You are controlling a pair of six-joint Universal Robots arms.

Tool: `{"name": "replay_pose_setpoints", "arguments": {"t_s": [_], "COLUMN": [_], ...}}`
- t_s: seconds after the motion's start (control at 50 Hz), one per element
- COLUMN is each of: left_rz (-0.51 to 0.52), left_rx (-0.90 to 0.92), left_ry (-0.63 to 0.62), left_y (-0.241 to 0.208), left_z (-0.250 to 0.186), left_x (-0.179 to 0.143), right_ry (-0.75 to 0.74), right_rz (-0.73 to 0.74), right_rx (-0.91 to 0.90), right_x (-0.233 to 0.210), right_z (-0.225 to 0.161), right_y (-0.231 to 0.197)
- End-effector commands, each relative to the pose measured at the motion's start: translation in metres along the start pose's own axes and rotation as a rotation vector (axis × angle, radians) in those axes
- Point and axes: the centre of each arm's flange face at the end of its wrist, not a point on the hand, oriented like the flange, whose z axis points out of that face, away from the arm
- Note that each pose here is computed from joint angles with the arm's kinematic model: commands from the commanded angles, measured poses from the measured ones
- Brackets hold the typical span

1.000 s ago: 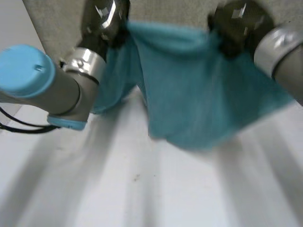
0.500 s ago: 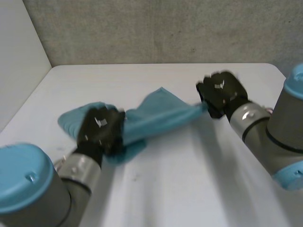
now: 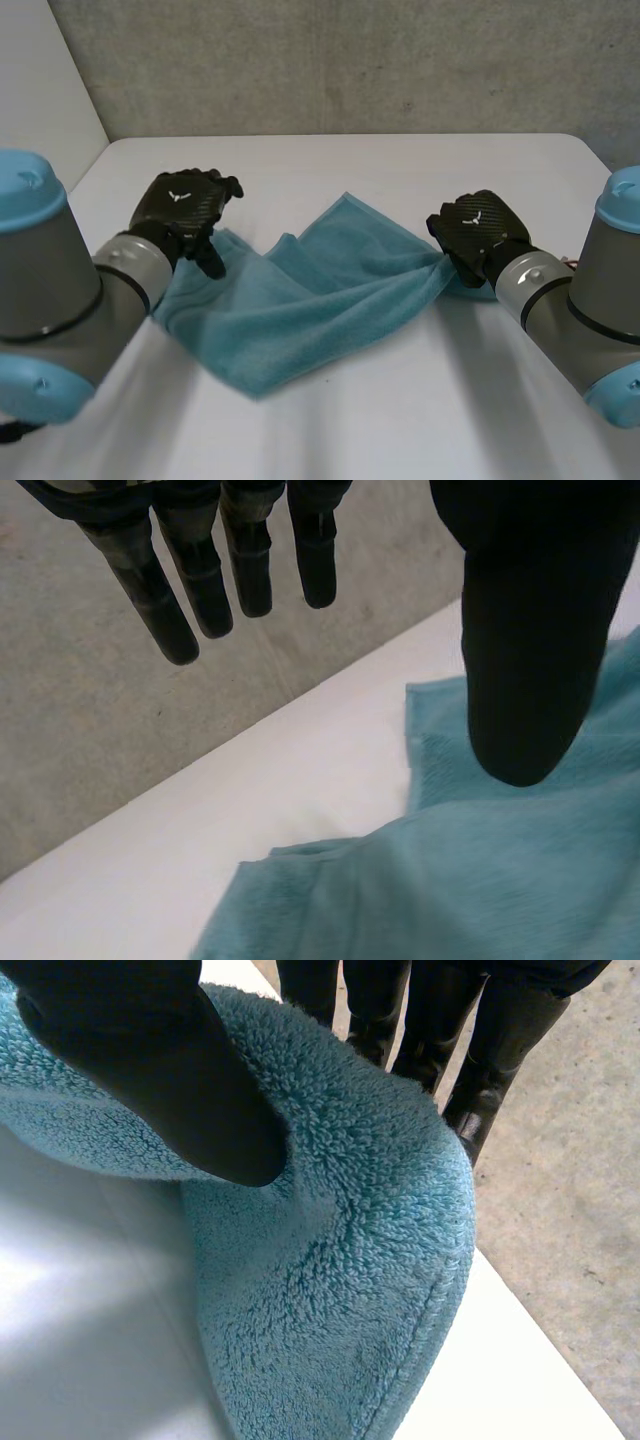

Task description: Fold the laundry

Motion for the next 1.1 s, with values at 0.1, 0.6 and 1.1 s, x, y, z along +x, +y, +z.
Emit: {"name": "replay_pose_setpoints", "arguments": {"t_s": [0.1, 0.6, 1.1], "left_rz": [0.164, 0.140, 0.179], "left_rx": [-0.088, -0.111, -0.073], "left_ry": [0.140, 0.302, 0.203], "left_y": [0.041, 0.093, 0.061], "left_z": [0.052, 0.101, 0.065], "left_x": [-0.012, 0.010, 0.006], "right_ry": [-0.027, -0.041, -0.105], "right_rz": [-0.007, -0.005, -0.104], "right_rx": [-0.031, -0.056, -0.158], "right_x": [-0.009, -0.013, -0.010], "right_z": [0.002, 0.003, -0.005], "right_y": [0.010, 0.018, 0.020]}}
